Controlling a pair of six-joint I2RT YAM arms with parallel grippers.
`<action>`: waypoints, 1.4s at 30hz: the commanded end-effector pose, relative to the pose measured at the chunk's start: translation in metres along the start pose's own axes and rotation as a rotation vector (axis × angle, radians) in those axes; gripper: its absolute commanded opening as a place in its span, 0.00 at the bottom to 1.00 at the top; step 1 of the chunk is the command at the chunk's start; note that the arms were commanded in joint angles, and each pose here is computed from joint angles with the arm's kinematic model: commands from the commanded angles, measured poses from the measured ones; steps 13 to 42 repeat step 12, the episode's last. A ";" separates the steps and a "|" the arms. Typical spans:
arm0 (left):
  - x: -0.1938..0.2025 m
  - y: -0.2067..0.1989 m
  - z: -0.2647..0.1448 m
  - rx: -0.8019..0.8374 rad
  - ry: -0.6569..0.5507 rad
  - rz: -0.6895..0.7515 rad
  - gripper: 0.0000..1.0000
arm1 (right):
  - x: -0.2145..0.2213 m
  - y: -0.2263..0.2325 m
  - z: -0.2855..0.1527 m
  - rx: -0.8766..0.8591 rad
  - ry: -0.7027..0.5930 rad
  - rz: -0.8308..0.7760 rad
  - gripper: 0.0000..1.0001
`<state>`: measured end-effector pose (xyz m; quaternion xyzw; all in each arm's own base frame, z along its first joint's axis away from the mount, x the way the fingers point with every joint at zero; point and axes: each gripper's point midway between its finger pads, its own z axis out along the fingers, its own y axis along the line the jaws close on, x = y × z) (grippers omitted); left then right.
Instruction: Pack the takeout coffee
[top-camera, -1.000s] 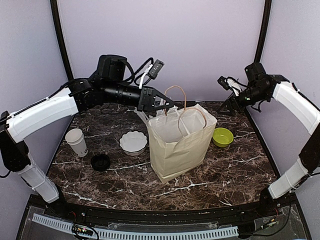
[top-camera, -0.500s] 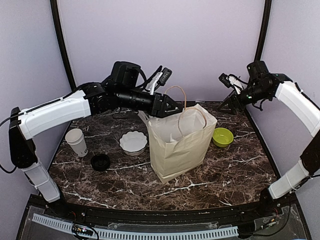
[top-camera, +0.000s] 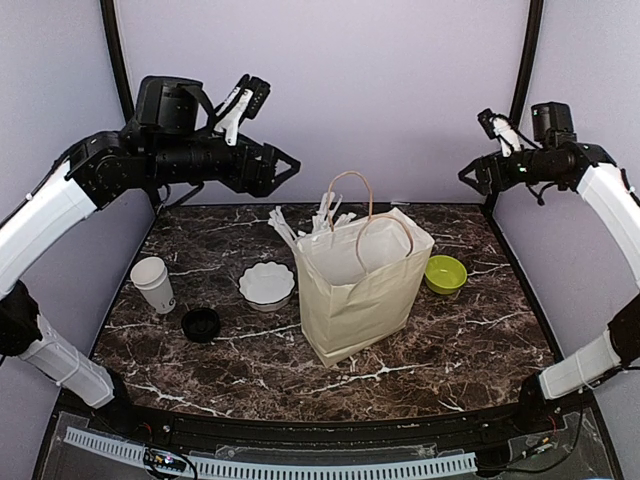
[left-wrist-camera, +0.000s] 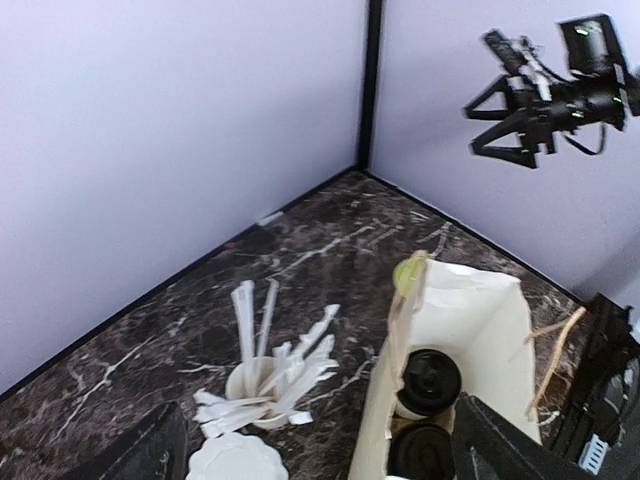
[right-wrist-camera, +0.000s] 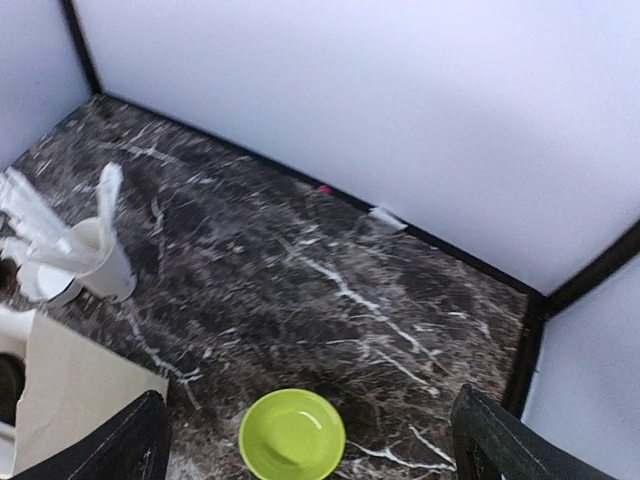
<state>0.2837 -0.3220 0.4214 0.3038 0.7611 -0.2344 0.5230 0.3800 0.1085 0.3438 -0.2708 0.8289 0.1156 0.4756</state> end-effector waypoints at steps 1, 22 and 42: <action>-0.002 0.077 -0.042 -0.357 0.010 0.028 0.97 | -0.043 -0.054 -0.048 0.281 -0.235 0.143 0.99; 0.055 0.144 -0.055 -0.604 0.038 -0.106 0.99 | -0.041 -0.045 -0.065 0.281 -0.290 0.186 0.99; 0.055 0.144 -0.055 -0.604 0.038 -0.106 0.99 | -0.041 -0.045 -0.065 0.281 -0.290 0.186 0.99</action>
